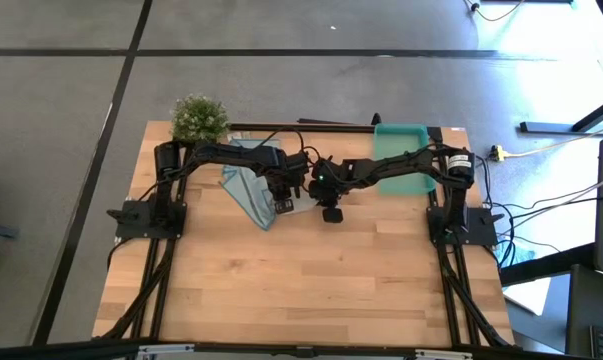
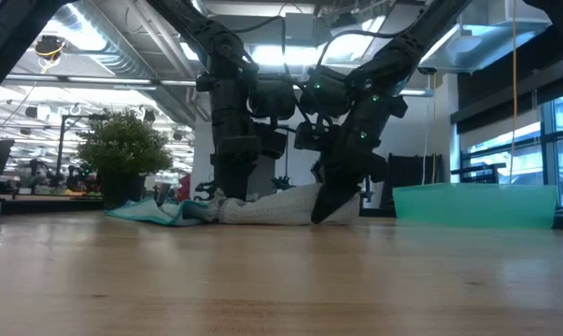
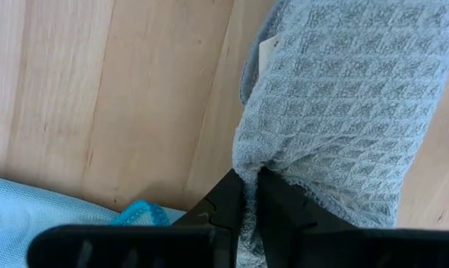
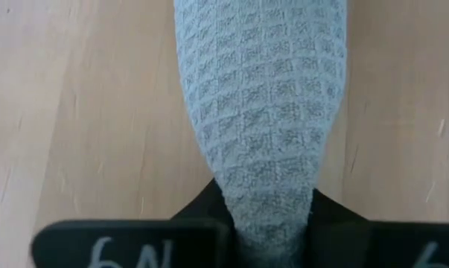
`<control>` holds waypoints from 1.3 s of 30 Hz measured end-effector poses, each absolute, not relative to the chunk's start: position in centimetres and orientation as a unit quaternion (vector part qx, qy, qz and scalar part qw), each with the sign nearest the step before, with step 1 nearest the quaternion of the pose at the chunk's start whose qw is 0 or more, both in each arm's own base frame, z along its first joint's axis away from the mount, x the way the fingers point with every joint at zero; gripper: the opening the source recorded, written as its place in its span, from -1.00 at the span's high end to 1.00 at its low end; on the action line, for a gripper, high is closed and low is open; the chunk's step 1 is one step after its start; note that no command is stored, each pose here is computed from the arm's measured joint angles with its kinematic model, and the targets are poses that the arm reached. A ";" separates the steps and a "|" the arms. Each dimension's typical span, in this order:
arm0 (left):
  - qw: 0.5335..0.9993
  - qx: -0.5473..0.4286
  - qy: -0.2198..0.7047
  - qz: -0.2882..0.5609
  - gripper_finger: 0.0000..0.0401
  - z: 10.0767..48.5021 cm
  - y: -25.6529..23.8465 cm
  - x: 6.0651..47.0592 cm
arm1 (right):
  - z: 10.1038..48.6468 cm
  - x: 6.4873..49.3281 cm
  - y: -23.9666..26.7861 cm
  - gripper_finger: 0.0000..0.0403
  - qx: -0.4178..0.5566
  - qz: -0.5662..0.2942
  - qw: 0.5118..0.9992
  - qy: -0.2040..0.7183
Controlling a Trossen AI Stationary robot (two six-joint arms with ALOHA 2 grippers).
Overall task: Roll microfiber towels into tight, uniform cylinder then place into a basket
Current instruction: Put the gray towel into the green bin
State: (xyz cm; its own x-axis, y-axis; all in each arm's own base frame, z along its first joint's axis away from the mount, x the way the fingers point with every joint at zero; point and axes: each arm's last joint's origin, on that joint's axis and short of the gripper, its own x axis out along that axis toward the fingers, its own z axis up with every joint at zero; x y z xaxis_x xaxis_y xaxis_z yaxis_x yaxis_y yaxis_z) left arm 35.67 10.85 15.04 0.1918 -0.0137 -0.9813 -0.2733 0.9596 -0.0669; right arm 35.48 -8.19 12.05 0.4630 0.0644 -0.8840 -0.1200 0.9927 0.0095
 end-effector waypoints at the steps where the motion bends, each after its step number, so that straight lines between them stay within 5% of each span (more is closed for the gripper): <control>1: 0.764 -0.114 0.630 0.085 0.83 15.0 10.9 35.7 | 12.0 35.5 -8.2 0.76 -0.027 0.054 0.855 0.515; 15: 0.782 -0.108 0.608 0.089 0.82 15.1 10.8 36.3 | 12.1 35.6 -8.2 0.76 -0.027 0.053 0.858 0.510; 28: 0.779 -0.117 0.609 0.096 0.52 15.2 10.8 36.2 | 12.1 35.6 -8.2 0.76 -0.026 0.054 0.858 0.511; 39: 0.771 -0.128 0.614 0.109 0.53 21.7 11.6 35.4 | 12.0 35.5 -8.2 0.76 -0.025 0.055 0.856 0.513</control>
